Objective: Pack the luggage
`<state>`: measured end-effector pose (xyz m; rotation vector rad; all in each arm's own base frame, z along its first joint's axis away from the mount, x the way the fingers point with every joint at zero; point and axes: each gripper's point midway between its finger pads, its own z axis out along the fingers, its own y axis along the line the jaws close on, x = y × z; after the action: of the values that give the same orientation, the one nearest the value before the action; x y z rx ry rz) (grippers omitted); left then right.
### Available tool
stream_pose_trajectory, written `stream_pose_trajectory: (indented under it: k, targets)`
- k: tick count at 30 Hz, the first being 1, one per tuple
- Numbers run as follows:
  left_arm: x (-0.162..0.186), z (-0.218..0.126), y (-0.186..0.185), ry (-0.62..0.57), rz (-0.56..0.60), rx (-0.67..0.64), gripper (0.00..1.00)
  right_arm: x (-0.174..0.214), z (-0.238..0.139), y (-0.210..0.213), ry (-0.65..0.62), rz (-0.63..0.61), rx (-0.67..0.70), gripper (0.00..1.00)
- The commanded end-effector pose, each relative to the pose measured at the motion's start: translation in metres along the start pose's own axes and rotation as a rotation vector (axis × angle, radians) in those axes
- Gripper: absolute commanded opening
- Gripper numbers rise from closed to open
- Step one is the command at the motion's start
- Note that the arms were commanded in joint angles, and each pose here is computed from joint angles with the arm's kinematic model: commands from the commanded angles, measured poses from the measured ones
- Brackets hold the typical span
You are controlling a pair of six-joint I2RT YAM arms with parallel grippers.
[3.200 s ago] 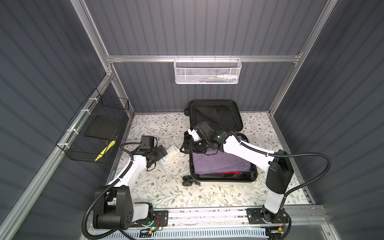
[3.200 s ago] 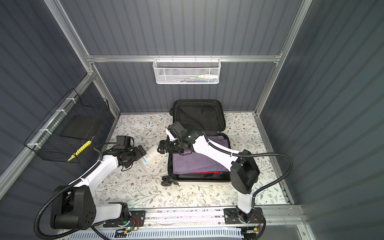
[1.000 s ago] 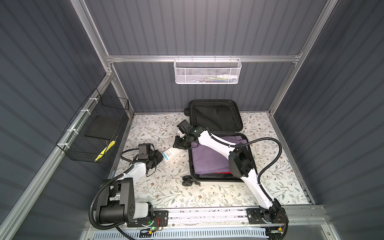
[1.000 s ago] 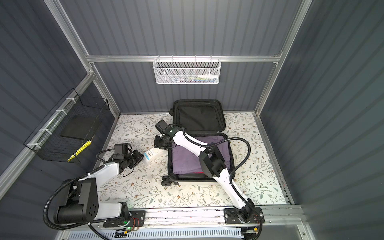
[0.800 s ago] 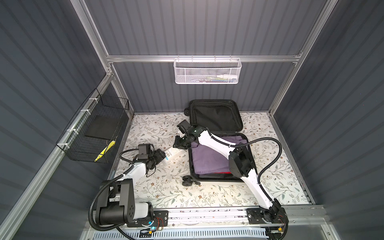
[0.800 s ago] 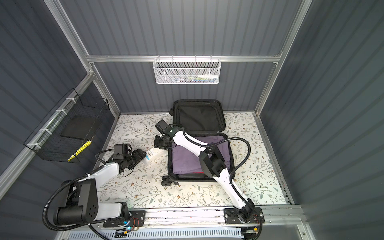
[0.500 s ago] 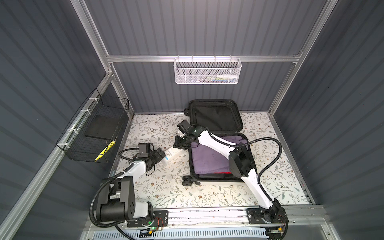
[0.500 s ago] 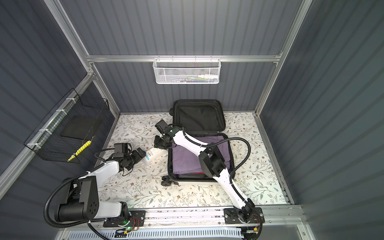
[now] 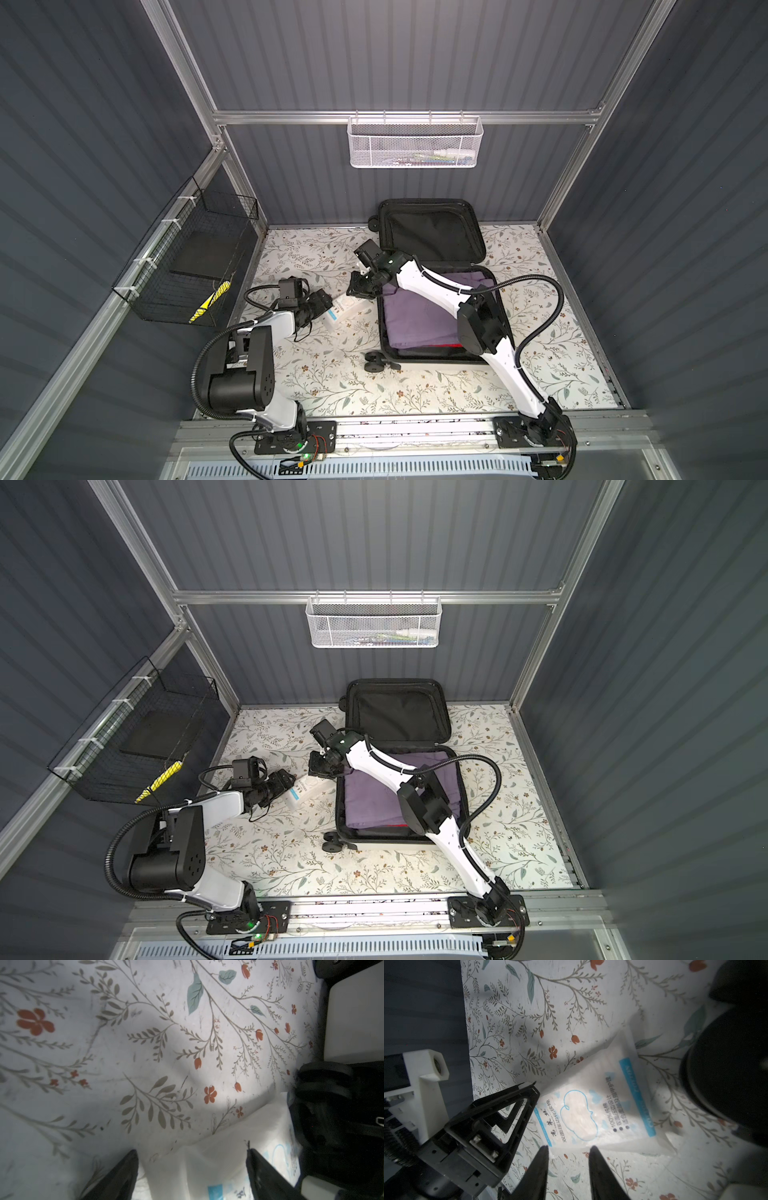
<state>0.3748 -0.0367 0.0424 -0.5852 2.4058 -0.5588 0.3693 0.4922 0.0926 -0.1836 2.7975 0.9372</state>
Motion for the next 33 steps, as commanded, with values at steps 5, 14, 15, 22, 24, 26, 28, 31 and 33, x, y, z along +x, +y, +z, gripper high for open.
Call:
stream_pose_trajectory:
  k: [5,14,15,22,24,26,28,31,33]
  targets:
    - [0.016,0.007,0.0,0.027,-0.016,0.07,0.62,0.016,0.024,-0.048,0.08,0.055,0.129,0.35]
    - [0.013,0.004,-0.005,0.015,-0.015,0.089,0.15,0.015,0.023,-0.048,0.079,0.057,0.126,0.35]
    - [0.013,0.003,-0.005,0.016,-0.013,0.088,0.11,0.014,0.022,-0.047,0.078,0.055,0.124,0.35]
    - [0.0,-0.013,-0.021,-0.006,0.008,0.115,0.0,0.003,0.004,-0.029,0.054,0.034,0.071,0.38]
    - [-0.006,-0.02,-0.027,-0.019,0.006,0.123,0.0,-0.003,-0.006,-0.02,0.04,0.025,0.048,0.4]
    - [-0.015,-0.03,-0.036,-0.046,0.011,0.141,0.0,-0.01,-0.018,-0.011,0.022,0.011,0.026,0.43]
    - [-0.024,-0.04,-0.044,-0.071,0.013,0.156,0.0,-0.018,-0.032,-0.004,-0.001,-0.002,0.009,0.47]
    - [-0.038,-0.056,-0.057,-0.108,0.023,0.181,0.0,-0.027,-0.053,0.004,-0.033,-0.018,-0.012,0.55]
    - [-0.047,-0.066,-0.067,-0.133,0.032,0.197,0.0,-0.031,-0.065,0.007,-0.047,-0.032,-0.02,0.62]
